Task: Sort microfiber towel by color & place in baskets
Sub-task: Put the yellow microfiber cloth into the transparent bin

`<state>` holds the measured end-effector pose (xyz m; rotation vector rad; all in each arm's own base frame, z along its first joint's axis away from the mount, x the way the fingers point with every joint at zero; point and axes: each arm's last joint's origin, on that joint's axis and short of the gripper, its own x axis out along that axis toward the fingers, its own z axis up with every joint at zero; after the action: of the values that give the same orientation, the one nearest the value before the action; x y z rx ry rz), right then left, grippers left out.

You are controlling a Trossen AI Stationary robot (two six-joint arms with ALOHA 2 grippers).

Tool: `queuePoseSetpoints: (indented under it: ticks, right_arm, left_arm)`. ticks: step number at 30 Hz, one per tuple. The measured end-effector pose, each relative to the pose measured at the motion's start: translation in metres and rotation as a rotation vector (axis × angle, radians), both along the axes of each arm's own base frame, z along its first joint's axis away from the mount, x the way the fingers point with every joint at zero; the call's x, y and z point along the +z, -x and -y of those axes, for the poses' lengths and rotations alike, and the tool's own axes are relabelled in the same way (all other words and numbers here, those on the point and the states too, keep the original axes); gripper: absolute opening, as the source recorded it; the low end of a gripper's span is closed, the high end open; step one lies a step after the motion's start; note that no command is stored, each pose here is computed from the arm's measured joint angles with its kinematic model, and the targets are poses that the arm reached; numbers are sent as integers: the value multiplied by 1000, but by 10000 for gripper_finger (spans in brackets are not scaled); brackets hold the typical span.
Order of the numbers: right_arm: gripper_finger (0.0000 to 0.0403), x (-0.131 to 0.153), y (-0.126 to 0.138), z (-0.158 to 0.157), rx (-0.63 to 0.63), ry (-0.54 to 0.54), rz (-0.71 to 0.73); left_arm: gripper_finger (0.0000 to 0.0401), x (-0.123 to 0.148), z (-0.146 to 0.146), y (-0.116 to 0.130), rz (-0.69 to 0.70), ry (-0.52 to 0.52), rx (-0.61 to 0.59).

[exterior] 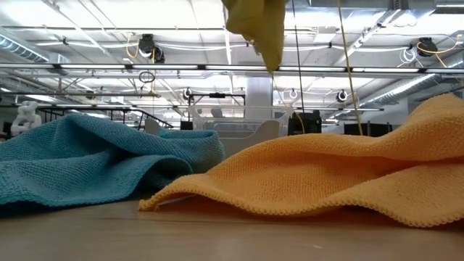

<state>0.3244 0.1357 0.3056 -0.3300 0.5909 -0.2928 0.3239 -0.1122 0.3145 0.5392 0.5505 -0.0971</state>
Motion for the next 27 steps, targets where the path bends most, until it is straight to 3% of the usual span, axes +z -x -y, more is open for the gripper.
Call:
queuePoseSetpoints:
  ticks: [12,19,27]
  right_arm:
    - [15,-4,6,5,-72,63,-42]
    - [25,4,19,10,-114,74,-53]
    - [16,9,28,18,-158,127,-75]
  left_arm:
    - [389,24,7,33,29,-20,60]
    - [389,25,-2,42,-12,-32,130]
    - [389,10,-10,39,-14,-31,115]
